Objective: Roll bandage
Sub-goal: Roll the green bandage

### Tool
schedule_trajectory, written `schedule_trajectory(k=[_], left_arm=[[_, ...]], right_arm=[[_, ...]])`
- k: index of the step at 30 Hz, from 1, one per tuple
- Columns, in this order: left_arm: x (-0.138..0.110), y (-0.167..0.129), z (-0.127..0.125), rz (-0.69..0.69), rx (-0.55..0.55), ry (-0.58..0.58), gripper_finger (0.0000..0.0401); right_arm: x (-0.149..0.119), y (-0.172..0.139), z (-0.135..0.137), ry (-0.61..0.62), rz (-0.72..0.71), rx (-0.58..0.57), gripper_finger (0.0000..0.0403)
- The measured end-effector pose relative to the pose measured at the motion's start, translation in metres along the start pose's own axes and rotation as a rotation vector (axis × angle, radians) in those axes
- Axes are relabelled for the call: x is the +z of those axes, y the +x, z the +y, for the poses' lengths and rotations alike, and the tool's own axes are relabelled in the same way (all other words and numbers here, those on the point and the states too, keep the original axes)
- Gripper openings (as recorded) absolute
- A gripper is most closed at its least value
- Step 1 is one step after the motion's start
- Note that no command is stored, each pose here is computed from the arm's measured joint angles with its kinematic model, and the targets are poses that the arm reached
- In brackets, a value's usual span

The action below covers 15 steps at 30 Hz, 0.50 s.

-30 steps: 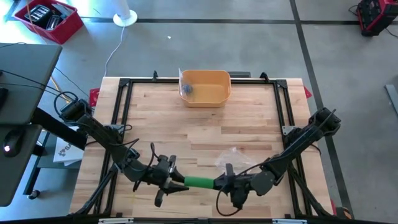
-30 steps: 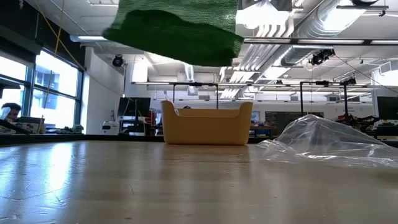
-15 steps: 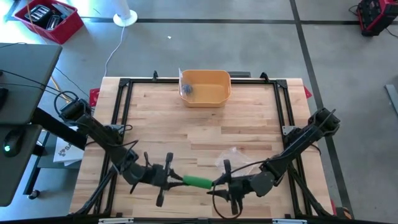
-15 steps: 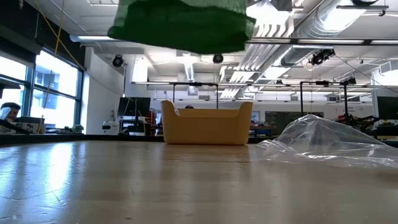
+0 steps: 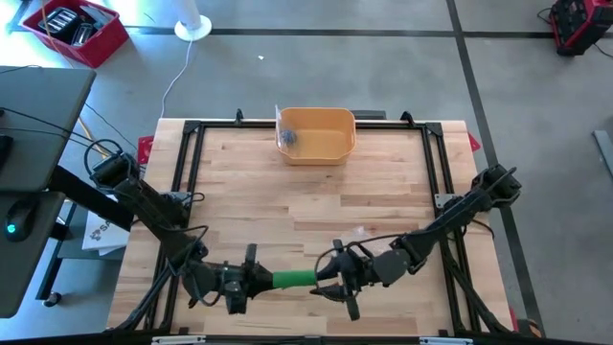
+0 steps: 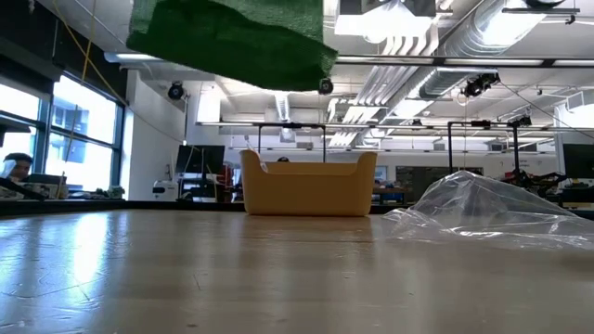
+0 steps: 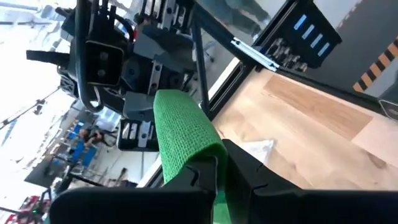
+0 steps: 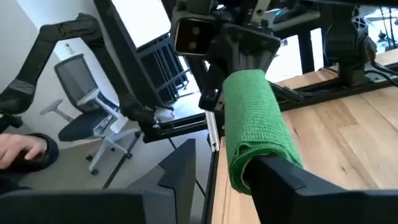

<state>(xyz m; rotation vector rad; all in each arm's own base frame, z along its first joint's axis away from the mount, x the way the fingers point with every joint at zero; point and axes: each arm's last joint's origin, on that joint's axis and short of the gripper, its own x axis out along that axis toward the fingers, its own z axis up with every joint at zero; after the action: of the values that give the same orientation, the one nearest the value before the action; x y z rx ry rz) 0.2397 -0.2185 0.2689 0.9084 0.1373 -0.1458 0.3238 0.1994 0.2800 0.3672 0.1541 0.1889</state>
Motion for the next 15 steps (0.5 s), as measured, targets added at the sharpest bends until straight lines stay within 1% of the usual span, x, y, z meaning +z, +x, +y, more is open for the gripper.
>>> schedule_trajectory(k=[2, 3, 4, 6, 7, 8, 11, 13, 15], left_arm=[[0.001, -0.001, -0.001, 0.006, 0.008, -0.003, 0.0016], [0.001, -0.002, -0.001, 0.012, 0.016, -0.028, 0.0019], [0.001, -0.002, -0.002, 0.020, 0.027, -0.077, 0.0023], [0.001, -0.003, -0.001, 0.031, 0.059, -0.233, 0.0030], [0.002, -0.004, 0.000, 0.025, 0.070, -0.318, 0.0034], [0.003, -0.004, 0.002, 0.009, 0.075, -0.401, 0.0038], [0.007, -0.007, 0.009, -0.049, 0.072, -0.616, 0.0052], [0.009, -0.007, 0.011, -0.075, 0.074, -0.753, 0.0059], [0.009, -0.007, 0.011, -0.083, 0.068, -0.868, 0.0066]], right_arm=[[0.002, 0.001, -0.003, -0.017, -0.004, -0.008, 0.0110], [0.002, 0.002, -0.004, -0.039, -0.006, -0.015, 0.0096], [0.002, 0.002, -0.005, -0.065, -0.007, -0.028, 0.0079], [0.001, 0.002, -0.007, -0.127, -0.001, -0.067, 0.0034], [0.001, 0.001, -0.008, -0.157, 0.002, -0.069, 0.0019], [0.002, 0.001, -0.007, -0.187, 0.004, -0.069, 0.0012], [0.004, 0.000, -0.007, -0.291, -0.004, -0.086, 0.0021], [0.002, -0.002, -0.003, -0.411, -0.001, -0.119, 0.0021], [0.000, -0.003, -0.001, -0.566, 0.011, -0.126, 0.0012]])
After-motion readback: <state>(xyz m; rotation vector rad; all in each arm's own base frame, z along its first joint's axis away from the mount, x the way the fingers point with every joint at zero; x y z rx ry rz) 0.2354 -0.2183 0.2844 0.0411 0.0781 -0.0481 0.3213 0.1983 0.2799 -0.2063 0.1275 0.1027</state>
